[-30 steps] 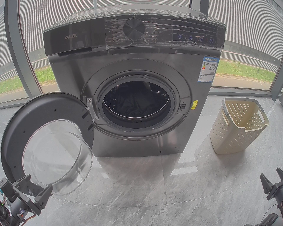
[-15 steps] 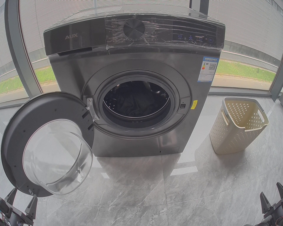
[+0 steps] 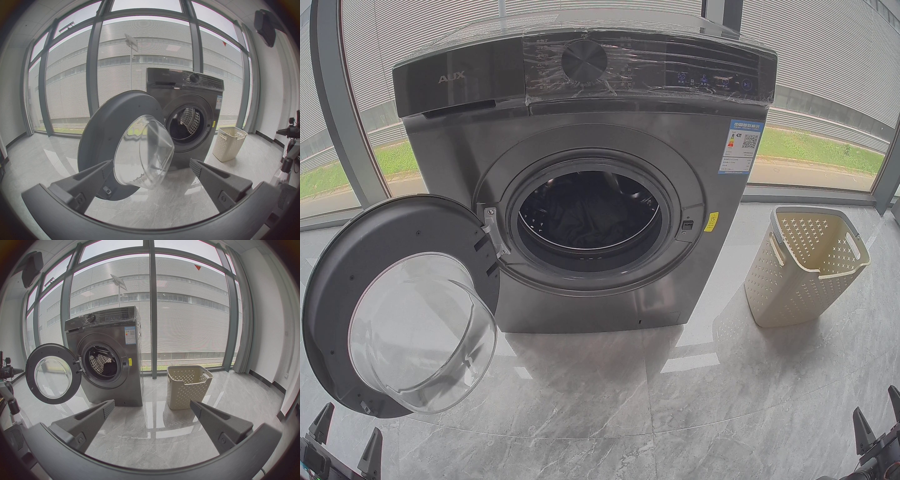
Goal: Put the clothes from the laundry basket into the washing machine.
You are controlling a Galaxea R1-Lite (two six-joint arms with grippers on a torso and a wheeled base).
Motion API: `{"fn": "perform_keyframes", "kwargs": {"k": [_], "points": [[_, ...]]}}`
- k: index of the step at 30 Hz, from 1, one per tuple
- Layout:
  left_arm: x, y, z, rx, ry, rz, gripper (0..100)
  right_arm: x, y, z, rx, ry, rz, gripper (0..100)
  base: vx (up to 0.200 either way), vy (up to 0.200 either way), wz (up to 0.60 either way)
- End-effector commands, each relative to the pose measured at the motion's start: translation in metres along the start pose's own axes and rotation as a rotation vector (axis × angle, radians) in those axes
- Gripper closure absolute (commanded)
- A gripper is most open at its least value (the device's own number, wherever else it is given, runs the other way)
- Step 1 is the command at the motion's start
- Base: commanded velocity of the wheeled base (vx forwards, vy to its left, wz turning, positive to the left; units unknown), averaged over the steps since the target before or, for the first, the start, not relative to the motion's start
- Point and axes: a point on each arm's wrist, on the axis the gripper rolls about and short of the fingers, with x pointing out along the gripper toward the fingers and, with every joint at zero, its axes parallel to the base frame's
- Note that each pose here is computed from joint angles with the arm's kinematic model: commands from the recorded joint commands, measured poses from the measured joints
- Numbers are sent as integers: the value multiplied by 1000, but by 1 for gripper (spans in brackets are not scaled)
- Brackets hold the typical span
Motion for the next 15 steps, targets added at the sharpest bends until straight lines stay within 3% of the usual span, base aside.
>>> {"fn": "perform_keyframes", "kwargs": {"k": [1, 6, 12, 15], "points": [[-1, 0, -6, 11, -5, -21, 0, 0, 0, -2, -1, -5, 0, 0, 0, 0, 0], [-1, 0, -5, 5, -7, -19, 0, 0, 0, -2, -1, -3, 0, 0, 0, 0, 0], [-1, 0, -5, 7, -8, -21, 0, 0, 0, -2, -1, -3, 0, 0, -200, 0, 0], [-1, 0, -6, 14, -7, -16, 0, 0, 0, -2, -1, -3, 0, 0, 0, 0, 0]]}}
